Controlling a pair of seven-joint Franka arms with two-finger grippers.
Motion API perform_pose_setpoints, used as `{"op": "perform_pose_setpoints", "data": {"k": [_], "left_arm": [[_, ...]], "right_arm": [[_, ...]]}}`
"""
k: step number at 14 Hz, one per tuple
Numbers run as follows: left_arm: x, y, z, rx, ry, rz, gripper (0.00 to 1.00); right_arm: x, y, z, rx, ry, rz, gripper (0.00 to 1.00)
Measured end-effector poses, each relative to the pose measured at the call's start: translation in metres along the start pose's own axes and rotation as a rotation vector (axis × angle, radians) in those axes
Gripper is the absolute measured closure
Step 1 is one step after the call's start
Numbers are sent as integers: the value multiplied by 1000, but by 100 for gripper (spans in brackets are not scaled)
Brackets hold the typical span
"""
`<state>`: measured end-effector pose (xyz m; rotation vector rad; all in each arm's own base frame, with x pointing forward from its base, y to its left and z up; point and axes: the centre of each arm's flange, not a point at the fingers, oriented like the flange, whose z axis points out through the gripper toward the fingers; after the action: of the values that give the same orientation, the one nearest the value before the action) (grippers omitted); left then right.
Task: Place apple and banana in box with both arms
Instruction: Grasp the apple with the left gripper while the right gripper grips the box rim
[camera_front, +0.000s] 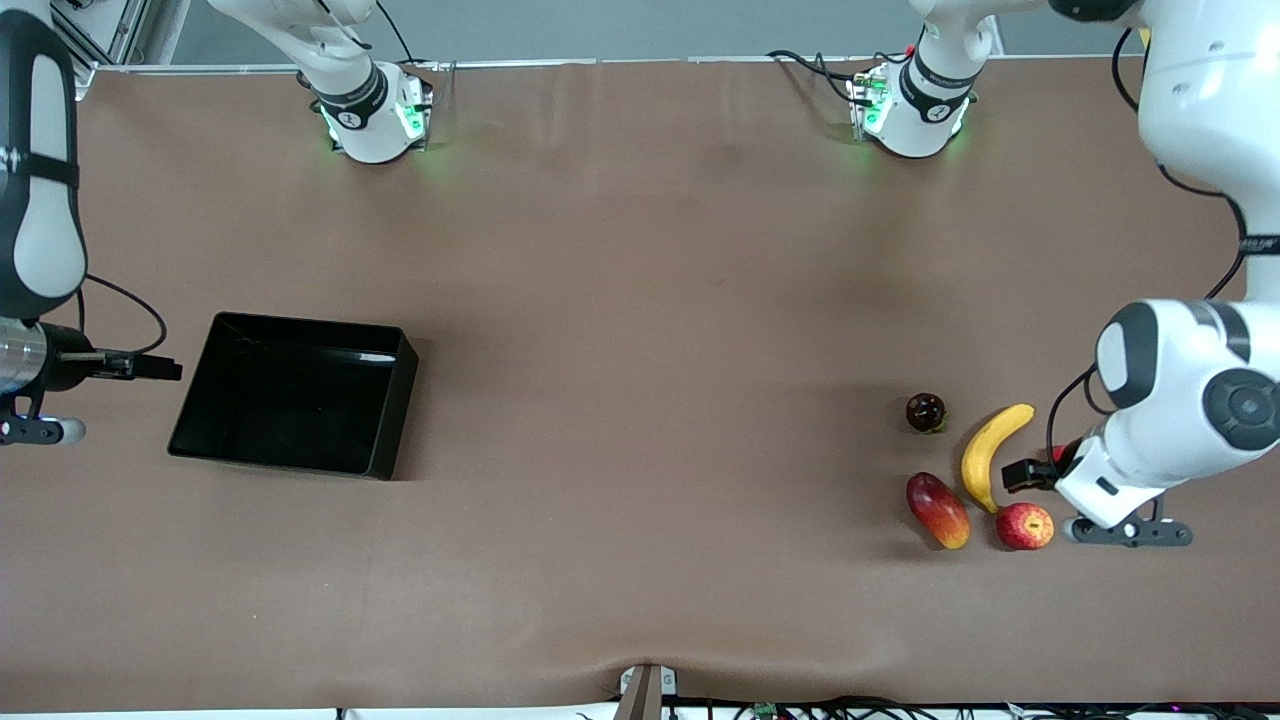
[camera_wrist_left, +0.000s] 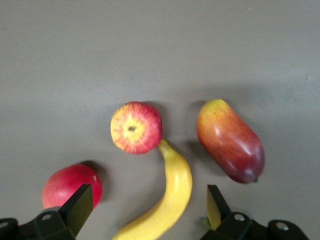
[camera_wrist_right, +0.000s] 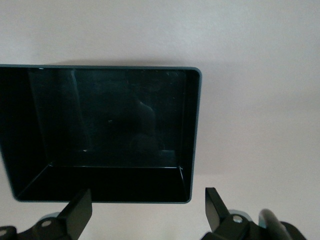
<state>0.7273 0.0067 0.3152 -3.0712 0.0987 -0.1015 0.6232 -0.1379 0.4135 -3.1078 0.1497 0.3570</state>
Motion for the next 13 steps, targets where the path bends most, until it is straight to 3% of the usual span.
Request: {"op": "perform_pose_setpoints", "data": {"k": [6, 10, 13], "left_arm": [[14, -10, 44, -5, 78, 5, 0], [14, -27, 74, 5, 108, 7, 0], [12, -25, 89, 0, 102, 9, 0]], "right_arm": [[30, 17, 64, -22, 78, -10, 0], [33, 47, 117, -20, 50, -11, 0], [27, 56, 159, -20, 58, -2, 0]]}}
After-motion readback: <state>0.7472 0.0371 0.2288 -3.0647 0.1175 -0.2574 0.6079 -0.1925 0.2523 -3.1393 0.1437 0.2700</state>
